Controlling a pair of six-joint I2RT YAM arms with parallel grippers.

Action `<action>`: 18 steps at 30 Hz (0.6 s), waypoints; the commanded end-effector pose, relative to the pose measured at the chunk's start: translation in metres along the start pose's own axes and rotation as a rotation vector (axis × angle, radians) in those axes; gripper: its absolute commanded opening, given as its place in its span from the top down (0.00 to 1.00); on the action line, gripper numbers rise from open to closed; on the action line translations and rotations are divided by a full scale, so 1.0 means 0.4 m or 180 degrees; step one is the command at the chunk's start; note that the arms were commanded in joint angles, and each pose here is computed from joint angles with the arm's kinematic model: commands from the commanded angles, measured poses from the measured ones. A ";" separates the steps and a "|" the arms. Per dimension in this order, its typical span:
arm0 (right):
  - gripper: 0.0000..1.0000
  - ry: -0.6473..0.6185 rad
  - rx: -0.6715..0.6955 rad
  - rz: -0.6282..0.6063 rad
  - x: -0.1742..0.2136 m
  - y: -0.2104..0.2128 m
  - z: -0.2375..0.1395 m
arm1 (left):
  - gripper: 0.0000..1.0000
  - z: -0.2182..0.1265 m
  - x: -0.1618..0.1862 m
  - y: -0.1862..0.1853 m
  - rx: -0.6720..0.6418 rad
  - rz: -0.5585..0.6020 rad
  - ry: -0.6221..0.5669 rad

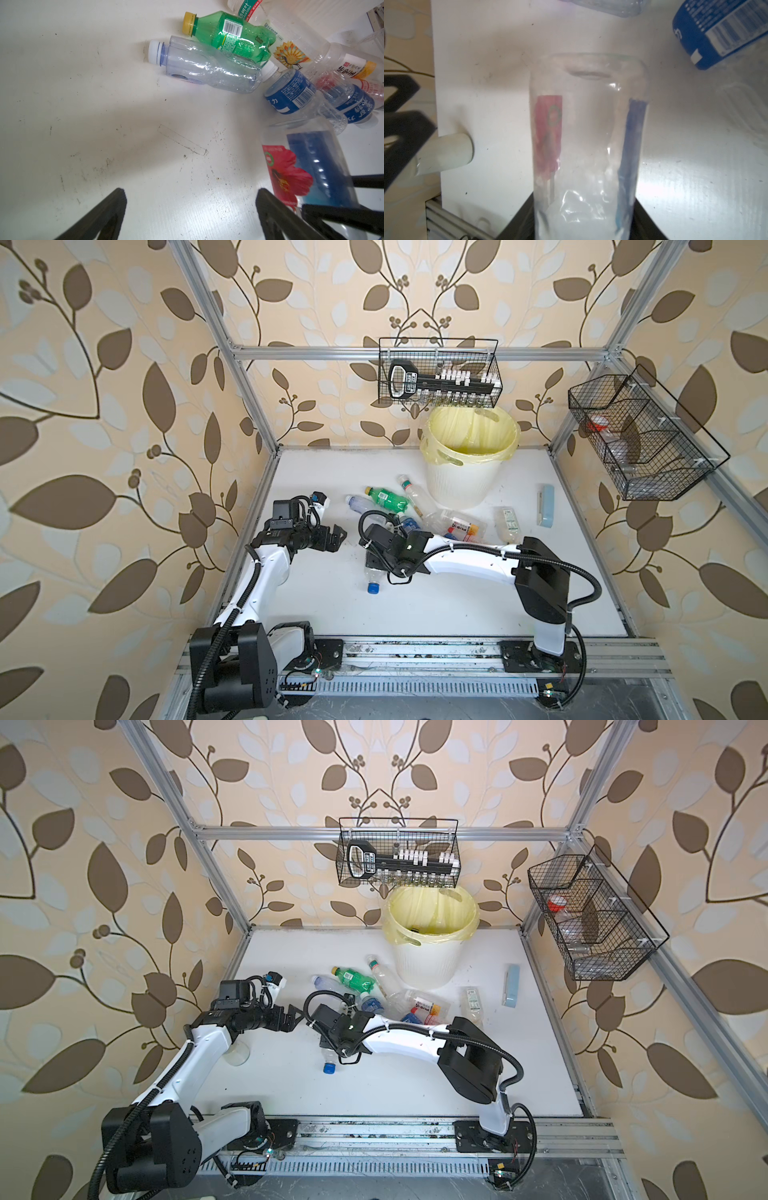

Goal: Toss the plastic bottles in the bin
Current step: 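Close right gripper on the red-flower-label bottle and lift it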

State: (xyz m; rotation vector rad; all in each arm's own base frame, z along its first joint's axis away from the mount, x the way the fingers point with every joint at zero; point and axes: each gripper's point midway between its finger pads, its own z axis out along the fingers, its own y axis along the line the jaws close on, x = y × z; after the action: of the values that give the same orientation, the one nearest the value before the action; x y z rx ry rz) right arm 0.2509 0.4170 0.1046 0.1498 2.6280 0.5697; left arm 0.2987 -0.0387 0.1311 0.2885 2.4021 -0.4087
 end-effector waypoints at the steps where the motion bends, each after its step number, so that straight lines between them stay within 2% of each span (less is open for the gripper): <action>1: 0.47 -0.0087 -0.0177 -0.0078 -0.004 0.012 -0.032 | 0.01 0.001 0.006 0.000 0.0034 0.0059 0.0001; 18: 0.48 -0.0176 -0.0271 -0.0127 -0.044 -0.075 -0.117 | 0.01 0.008 0.012 -0.004 0.0091 0.0051 0.0054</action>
State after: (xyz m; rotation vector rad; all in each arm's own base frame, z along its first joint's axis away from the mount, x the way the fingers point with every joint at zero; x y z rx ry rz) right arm 0.2465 0.3812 0.1299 0.0971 2.5567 0.6538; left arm 0.2990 -0.0388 0.1257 0.2966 2.4186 -0.4124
